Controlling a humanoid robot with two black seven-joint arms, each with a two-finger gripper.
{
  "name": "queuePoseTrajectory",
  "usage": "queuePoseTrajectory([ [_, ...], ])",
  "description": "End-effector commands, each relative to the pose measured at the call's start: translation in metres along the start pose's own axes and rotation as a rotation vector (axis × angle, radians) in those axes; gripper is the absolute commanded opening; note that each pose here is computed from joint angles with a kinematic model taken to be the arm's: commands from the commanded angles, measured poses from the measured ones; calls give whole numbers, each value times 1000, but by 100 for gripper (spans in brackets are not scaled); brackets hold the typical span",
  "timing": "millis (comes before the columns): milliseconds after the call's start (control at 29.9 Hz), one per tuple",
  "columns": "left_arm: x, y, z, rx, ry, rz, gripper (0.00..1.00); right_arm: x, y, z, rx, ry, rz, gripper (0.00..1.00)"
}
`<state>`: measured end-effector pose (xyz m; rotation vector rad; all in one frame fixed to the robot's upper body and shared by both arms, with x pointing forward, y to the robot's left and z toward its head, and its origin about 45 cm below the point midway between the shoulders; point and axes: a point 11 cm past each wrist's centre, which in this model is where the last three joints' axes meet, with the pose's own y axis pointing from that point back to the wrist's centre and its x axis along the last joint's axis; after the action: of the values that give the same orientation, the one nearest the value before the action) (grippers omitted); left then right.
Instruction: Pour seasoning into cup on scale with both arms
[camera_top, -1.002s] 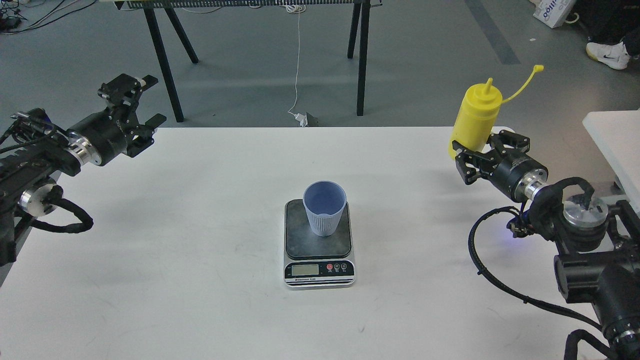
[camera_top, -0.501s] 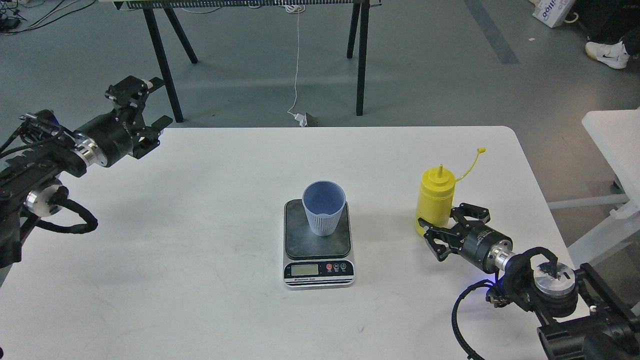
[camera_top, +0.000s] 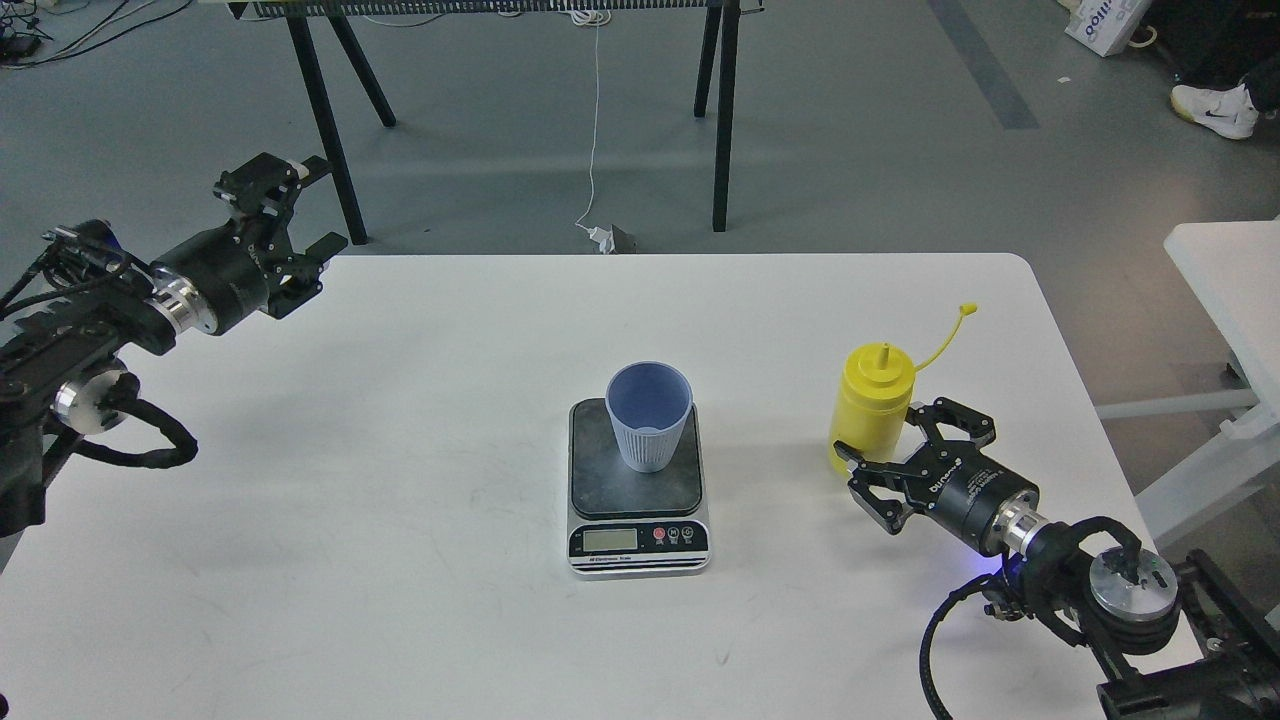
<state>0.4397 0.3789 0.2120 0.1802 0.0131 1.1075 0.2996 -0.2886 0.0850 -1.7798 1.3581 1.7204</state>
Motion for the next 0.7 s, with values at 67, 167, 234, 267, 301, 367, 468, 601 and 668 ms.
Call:
queuePoseTrajectory([
  [67,0,0,0,2,-2,-1,94,9,13,3,7,-14,-26,98],
  [167,0,0,0,3,-3,-1,94,13,24,5,9,-17,-27,98],
  [234,-1,0,-1,3,-2,-3,94,13,36,3,9,-6,-26,98],
  [267,-1,0,-1,4,-2,-2,94,15,43,2,11,-6,-19,98],
  [301,-1,0,-1,4,-2,-2,94,19,50,2,11,-8,-10,98],
  [367,-1,0,-2,4,-1,-4,94,26,67,0,14,-6,14,98],
  [468,-1,0,-1,2,1,-2,94,32,99,-3,7,30,50,98],
  [601,-1,-1,0,-3,4,-2,94,20,133,-30,45,131,25,99],
  [668,-4,-3,0,-7,9,-7,94,10,142,-56,117,164,8,99],
])
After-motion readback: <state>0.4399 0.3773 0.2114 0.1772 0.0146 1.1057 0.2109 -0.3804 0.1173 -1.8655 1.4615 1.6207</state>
